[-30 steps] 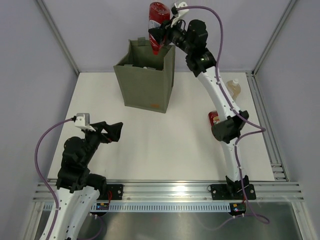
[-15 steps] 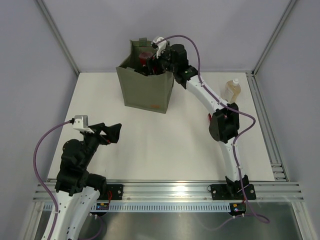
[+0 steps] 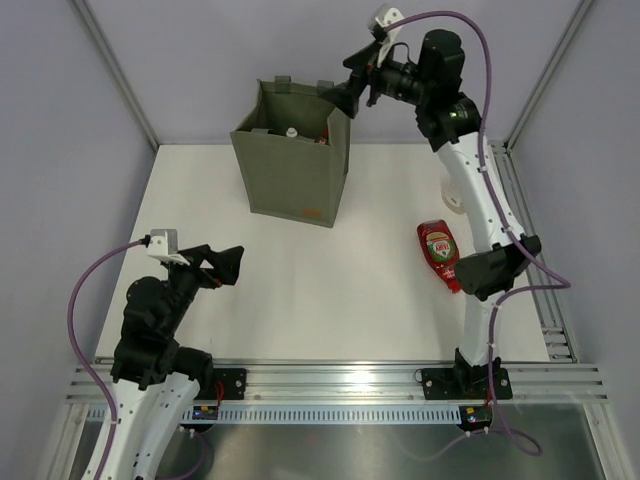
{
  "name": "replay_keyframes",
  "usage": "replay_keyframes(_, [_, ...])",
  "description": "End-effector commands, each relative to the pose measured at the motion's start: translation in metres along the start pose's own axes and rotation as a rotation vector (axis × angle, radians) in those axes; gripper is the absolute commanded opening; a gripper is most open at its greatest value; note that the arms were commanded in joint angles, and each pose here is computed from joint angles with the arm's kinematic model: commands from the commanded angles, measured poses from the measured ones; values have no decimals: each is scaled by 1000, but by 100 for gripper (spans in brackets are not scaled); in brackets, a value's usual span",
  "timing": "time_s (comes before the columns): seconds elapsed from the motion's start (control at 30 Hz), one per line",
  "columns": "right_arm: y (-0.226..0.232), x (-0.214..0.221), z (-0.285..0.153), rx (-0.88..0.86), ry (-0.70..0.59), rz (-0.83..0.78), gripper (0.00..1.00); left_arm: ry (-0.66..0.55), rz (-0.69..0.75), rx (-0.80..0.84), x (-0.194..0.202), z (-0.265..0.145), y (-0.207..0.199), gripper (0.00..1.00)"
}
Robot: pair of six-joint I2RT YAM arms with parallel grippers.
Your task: Place the personal care products into the canvas bag
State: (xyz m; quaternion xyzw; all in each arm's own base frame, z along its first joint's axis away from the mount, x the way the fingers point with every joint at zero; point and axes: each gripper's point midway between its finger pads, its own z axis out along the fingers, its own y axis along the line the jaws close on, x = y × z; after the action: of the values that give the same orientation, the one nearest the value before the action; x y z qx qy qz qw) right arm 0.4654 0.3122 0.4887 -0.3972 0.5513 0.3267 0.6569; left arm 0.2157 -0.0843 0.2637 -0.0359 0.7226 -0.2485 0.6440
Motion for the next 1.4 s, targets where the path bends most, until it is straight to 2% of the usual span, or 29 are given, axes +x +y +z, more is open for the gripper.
replay_keyframes(0.0, [-1, 20, -54, -37, 107, 121, 100, -50, 31, 30, -16, 0, -8, 99])
replay_keyframes(0.07, [-20, 45, -101, -2, 152, 183, 99, -42, 30, 30, -12, 1, -6, 99])
replay_keyframes(0.1, [-22, 38, -125, 24, 144, 167, 100, -41, 29, 31, -11, 1, -6, 99])
replay_keyframes(0.13, [-43, 73, -156, 86, 190, 223, 99, -43, 26, 35, -10, 3, -6, 99])
replay_keyframes(0.2, [-54, 103, -201, 188, 251, 261, 100, -43, 19, 46, -6, 6, -6, 99])
replay_keyframes(0.23, [-75, 115, -236, 298, 281, 272, 100, -42, 18, 47, -5, 7, -6, 99])
replay_keyframes(0.3, [-80, 145, -275, 414, 350, 301, 100, -37, 12, 62, -1, 12, -7, 99])
replay_keyframes(0.33, [-95, 159, -305, 528, 392, 307, 99, -36, 11, 66, 0, 14, -8, 99])
replay_keyframes(0.4, [-111, 189, -335, 696, 480, 319, 99, -26, 9, 80, 3, 19, -9, 99])
replay_keyframes(0.43, [-119, 215, -356, 806, 564, 335, 99, -21, 9, 85, 4, 21, -10, 99])
replay_keyframes(0.53, [-125, 256, -367, 833, 642, 382, 99, -4, 8, 106, 6, 27, -13, 99])
replay_keyframes(0.7, [-136, 298, -362, 745, 684, 364, 99, 11, 6, 122, 6, 30, -17, 99])
replay_keyframes(0.77, [-152, 302, -368, 795, 708, 363, 99, 7, 4, 120, 5, 29, -17, 99])
replay_keyframes(1.0, [-163, 340, -354, 658, 736, 374, 99, -9, -38, 101, 7, 22, -14, 99])
replay_keyframes(1.13, [-185, 348, -347, 646, 719, 353, 100, -13, -59, 102, 7, 22, -14, 99])
replay_keyframes(1.37, [-191, 363, -322, 559, 684, 376, 93, 1, -87, 147, 9, 33, -22, 99])
